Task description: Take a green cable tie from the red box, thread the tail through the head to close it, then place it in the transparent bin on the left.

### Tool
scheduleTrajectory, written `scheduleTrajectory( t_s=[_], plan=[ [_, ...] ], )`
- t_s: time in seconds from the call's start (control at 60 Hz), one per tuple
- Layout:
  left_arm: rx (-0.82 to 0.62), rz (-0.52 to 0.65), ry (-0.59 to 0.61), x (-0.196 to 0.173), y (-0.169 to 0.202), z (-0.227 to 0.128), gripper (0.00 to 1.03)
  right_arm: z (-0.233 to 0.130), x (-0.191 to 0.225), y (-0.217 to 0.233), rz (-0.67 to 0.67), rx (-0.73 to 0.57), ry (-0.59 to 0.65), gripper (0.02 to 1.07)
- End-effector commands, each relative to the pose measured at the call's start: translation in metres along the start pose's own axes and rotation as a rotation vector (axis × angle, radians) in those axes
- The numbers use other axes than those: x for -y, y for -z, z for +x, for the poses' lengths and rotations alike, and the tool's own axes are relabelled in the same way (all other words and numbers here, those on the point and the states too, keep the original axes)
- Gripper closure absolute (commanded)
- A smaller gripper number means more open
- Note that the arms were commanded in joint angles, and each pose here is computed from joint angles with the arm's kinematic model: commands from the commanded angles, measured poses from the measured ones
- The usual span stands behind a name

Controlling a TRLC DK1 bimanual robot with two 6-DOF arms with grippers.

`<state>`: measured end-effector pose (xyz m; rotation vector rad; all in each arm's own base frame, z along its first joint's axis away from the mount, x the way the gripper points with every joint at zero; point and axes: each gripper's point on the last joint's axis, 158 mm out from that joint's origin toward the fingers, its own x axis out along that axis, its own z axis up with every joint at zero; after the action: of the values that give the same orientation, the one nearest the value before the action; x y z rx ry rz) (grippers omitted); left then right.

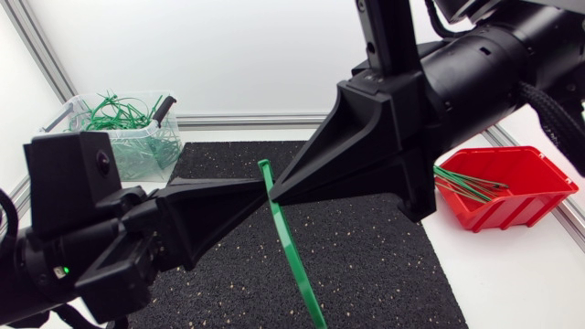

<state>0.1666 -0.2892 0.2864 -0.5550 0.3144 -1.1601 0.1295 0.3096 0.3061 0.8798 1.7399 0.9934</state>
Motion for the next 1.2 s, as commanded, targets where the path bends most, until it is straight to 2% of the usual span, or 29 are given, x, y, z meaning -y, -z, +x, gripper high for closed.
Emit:
scheduleTrajectory(
  t_s=[0.0,0.533,0.683,1.183],
  plan=[
    [0.032,0.055,0.030,0.016,-0.011,-0.001,1.00,0.003,0.008,-0.008,0.059,-0.007,0.005,1.02],
    [0.088,0.240,-0.005,0.023,-0.018,0.006,1.00,0.000,0.010,-0.019,0.089,0.010,0.004,1.02],
    [0.097,0.242,-0.006,0.023,-0.017,0.003,1.00,-0.009,0.009,-0.025,0.093,0.042,-0.009,1.02],
    [0.084,0.256,0.024,0.039,-0.011,0.003,1.00,-0.002,0.011,-0.030,0.114,0.023,0.004,1.02]
  ],
)
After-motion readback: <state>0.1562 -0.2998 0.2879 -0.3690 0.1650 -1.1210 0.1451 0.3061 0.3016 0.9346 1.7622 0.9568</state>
